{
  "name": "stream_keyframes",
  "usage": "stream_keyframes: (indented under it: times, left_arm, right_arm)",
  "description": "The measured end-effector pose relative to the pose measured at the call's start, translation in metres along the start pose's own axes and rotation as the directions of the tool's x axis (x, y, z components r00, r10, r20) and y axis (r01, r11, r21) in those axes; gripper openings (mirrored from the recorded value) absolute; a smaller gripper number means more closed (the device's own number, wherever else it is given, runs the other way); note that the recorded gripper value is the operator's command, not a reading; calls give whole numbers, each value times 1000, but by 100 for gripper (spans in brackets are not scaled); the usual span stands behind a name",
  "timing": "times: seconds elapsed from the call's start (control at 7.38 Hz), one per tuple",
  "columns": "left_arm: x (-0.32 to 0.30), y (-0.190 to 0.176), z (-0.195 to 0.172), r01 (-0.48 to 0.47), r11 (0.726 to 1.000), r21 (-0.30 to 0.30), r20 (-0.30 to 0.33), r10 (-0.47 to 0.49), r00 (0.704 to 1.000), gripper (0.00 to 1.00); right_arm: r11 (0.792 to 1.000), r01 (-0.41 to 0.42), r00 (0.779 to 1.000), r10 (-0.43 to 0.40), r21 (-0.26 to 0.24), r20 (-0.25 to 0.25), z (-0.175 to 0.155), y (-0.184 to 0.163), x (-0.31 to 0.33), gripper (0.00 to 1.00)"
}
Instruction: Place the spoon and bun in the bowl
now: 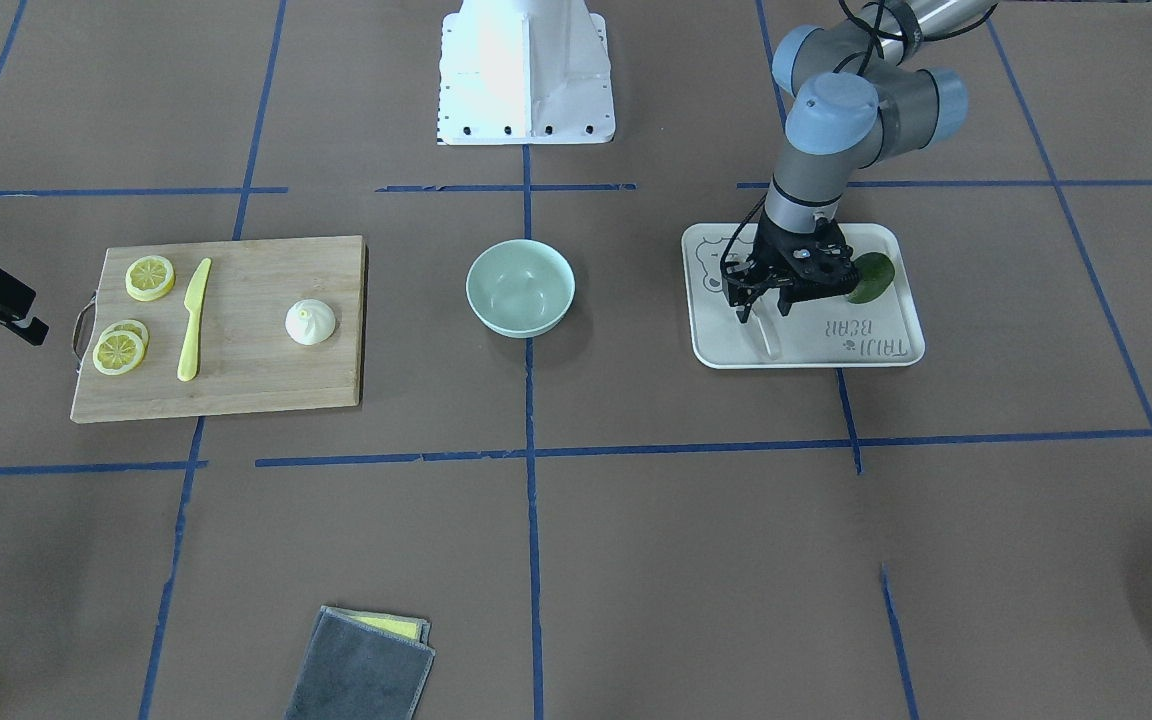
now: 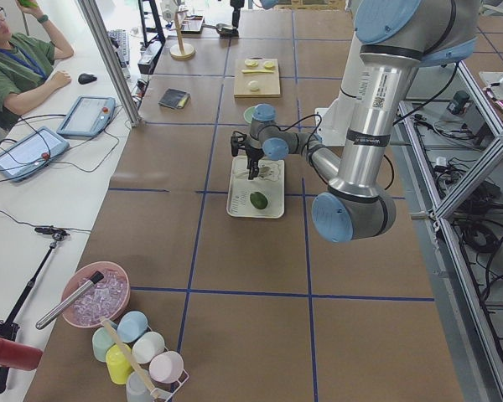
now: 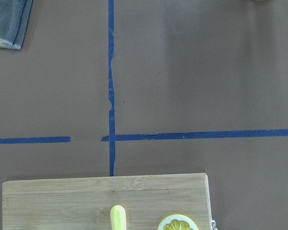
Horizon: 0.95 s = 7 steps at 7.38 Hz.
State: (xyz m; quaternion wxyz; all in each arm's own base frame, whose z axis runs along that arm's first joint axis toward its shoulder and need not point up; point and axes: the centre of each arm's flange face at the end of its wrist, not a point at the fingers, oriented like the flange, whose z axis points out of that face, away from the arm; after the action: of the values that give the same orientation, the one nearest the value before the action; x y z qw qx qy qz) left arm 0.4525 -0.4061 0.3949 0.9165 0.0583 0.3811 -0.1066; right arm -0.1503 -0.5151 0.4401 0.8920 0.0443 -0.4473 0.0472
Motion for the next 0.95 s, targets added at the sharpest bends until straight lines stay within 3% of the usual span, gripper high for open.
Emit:
stream_keyframes:
  times: [0.41,0.95]
  left_arm:
    - [1,0,0,-1,1000,-1,-1,1,1000,0]
    - [-1,-4,-21,5,1000,13,-20,-5,1000,0]
  right_arm:
    - [1000,2,1000,-2,1,-4,2,1,-3,100]
    - [1000,-1,1000,1,-9,-8,13,8,-14,100]
